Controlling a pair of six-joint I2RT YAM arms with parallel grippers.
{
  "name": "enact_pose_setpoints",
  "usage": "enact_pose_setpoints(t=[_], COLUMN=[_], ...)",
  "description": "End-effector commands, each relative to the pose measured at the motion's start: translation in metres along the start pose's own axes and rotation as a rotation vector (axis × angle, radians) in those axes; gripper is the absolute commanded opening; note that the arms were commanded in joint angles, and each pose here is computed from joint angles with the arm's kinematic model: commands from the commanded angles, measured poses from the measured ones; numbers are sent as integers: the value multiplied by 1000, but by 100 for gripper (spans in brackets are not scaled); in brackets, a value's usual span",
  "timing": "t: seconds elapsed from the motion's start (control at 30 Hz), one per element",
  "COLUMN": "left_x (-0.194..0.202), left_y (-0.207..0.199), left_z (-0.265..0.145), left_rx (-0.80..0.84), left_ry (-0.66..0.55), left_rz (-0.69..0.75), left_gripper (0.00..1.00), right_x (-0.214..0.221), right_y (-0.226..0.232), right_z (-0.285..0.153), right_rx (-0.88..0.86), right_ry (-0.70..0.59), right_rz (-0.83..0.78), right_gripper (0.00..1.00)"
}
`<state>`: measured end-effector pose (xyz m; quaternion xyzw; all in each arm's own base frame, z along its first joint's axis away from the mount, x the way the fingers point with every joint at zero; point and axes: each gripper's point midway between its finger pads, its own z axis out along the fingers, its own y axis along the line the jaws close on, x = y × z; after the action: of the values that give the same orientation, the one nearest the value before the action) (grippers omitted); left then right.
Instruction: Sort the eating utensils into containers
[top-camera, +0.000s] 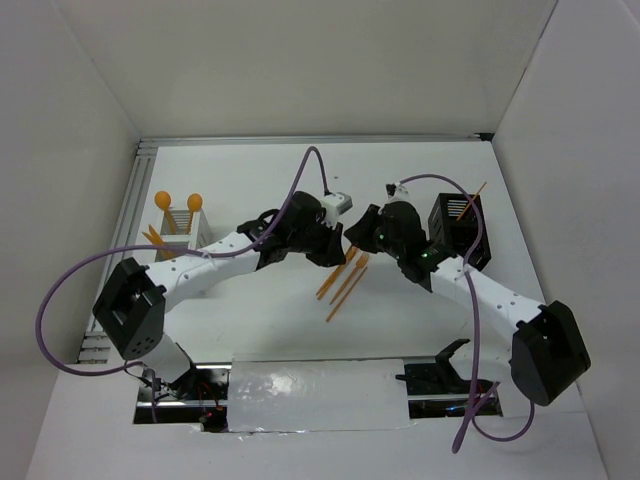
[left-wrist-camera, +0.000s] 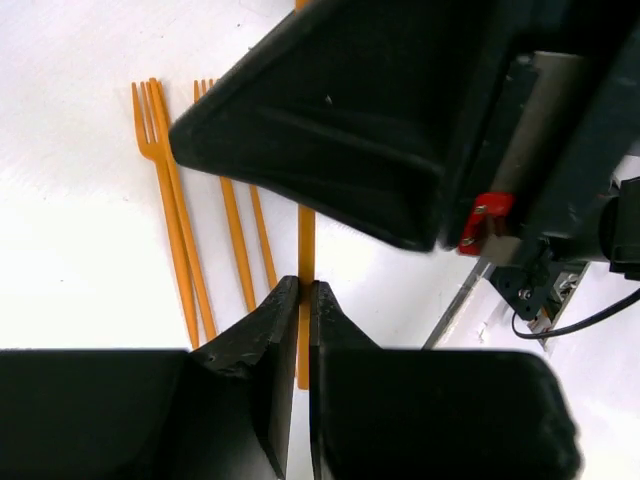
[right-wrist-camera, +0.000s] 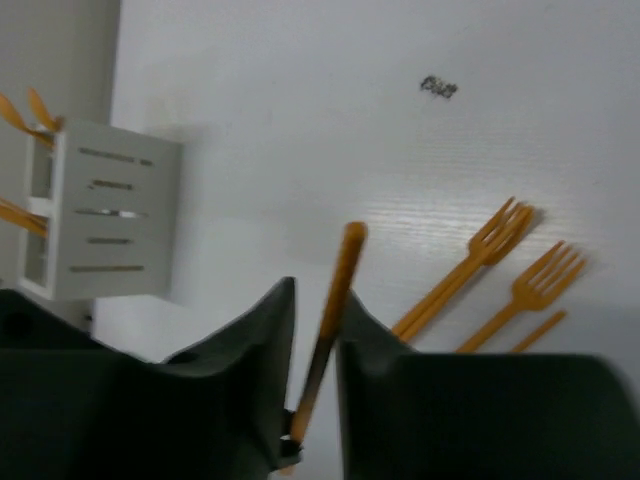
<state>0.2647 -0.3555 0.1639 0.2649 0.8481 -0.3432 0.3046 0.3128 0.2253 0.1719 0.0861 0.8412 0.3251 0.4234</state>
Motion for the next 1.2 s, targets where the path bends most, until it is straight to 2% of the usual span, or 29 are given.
enact_pose_setpoints(t=[0.0,0.03,0.07,0.1,0.17,0.2,0.27,0.5,0.63,0.7,0.73,0.93,1.17], left_x=[-27,-26,-26,-27,-30,-30,-33,-32,-15,-6,4,19,26], left_y=[-24,-23,-23,-23,-23,-21,-16,11,34,38,41,59,64], left_z=[-14,-14,-15,-15,-23,-23,-32,-65,-65,-61,-56,-41,-35], left_rx=[74,70,68,70,61,54,39,13,5,22,24,-28,-38], left_ry=[-90,-86,-86,-90,-111,-112,-124,-179,-153,-143,-115,-65,-53], left_rz=[23,19,17,18,17,15,2,-24,-46,-47,-56,-84,-91], left_gripper=[0,0,3,22,52,71,99,100,100,100,100,100,100], right_x=[-31,-30,-35,-39,-54,-63,-91,-199,-250,-259,-268,-283,-286], right_y=[11,8,8,1,2,-10,-19,-57,-81,-104,-103,-163,-191], right_z=[0,0,-2,-5,-12,-19,-30,-94,-137,-146,-145,-147,-139], right_rx=[8,25,33,69,92,152,210,439,581,637,608,718,716], right_ry=[-120,-120,-134,-152,-196,-225,-288,-566,-734,-764,-774,-732,-739], right_rz=[5,5,-4,-9,-38,-57,-92,-190,-269,-288,-316,-325,-333], right_gripper=[18,0,0,0,0,0,0,0,0,0,0,0,0])
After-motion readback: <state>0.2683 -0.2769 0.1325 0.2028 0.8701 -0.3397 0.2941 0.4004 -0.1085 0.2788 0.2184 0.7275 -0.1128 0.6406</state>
